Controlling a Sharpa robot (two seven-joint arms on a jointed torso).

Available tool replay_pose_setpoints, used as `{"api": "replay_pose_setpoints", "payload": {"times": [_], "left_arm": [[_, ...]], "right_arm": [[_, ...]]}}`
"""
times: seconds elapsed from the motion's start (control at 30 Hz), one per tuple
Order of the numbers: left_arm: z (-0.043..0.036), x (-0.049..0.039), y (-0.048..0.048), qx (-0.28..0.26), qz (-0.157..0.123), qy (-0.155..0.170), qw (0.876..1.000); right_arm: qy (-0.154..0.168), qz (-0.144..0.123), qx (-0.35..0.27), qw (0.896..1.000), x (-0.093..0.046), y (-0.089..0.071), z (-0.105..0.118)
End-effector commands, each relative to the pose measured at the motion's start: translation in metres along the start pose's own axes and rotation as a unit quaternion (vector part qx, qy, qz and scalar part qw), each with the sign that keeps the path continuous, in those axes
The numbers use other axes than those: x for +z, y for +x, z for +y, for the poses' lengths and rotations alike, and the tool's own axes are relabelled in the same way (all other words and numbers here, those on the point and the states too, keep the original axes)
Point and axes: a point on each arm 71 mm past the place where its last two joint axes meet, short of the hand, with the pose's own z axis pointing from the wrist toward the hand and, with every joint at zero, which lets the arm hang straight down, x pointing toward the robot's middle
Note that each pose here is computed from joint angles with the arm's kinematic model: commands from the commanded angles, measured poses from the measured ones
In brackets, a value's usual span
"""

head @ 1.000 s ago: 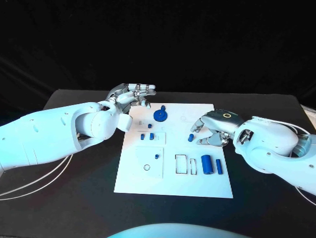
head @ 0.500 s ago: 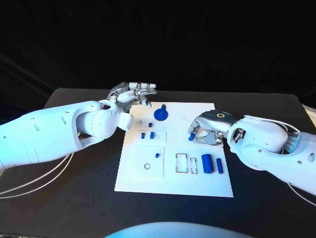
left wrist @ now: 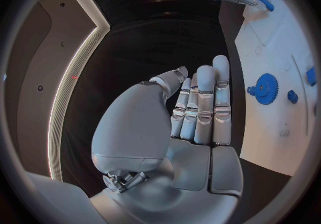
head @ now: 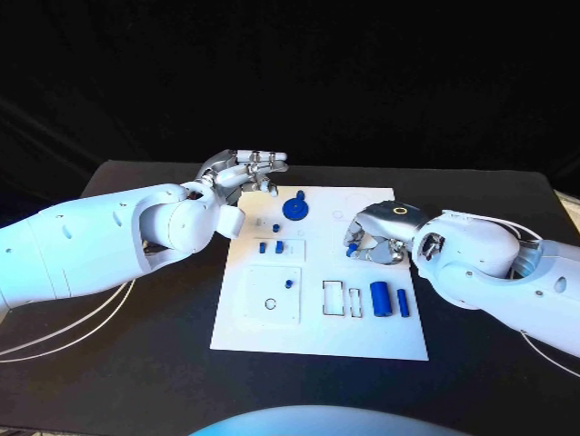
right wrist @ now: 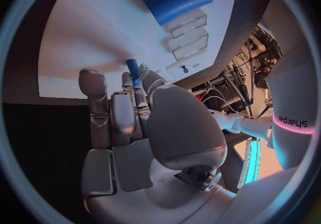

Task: Assemble the parts on the task board

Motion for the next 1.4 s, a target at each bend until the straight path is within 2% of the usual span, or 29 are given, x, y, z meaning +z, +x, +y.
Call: {"api": "replay_pose_setpoints", "payload": {"times": [0.03,0.2,0.37,0.77,0.93,1.17,1.4], "left_arm": [[-0.0009,0.0002,0.0025,-0.001,0.011,0.005,1.0],[-0.0009,0.0001,0.0023,-0.001,0.011,0.005,1.0],[-0.001,0.0,0.0023,0.0,0.012,0.005,1.0],[-0.0011,-0.0004,0.0007,0.002,0.01,0.005,1.0],[-0.001,-0.0003,0.0012,0.002,0.011,0.005,1.0],[-0.0009,-0.0002,0.0019,0.002,0.012,0.005,1.0],[-0.0008,0.0004,0.0036,0.001,0.015,0.006,1.0]], "right_arm": [[0.001,-0.002,-0.001,1.0,0.001,0.001,0.0],[0.001,-0.015,0.001,1.0,0.001,0.0,0.001],[0.002,-0.042,0.005,0.999,-0.001,-0.003,0.001],[-0.008,-0.099,0.05,0.994,-0.018,-0.022,0.007],[-0.024,-0.1,0.062,0.993,-0.02,-0.027,0.02],[-0.059,-0.093,0.074,0.991,-0.013,-0.027,0.047],[-0.111,-0.073,0.086,0.987,-0.001,-0.014,0.087]]}}
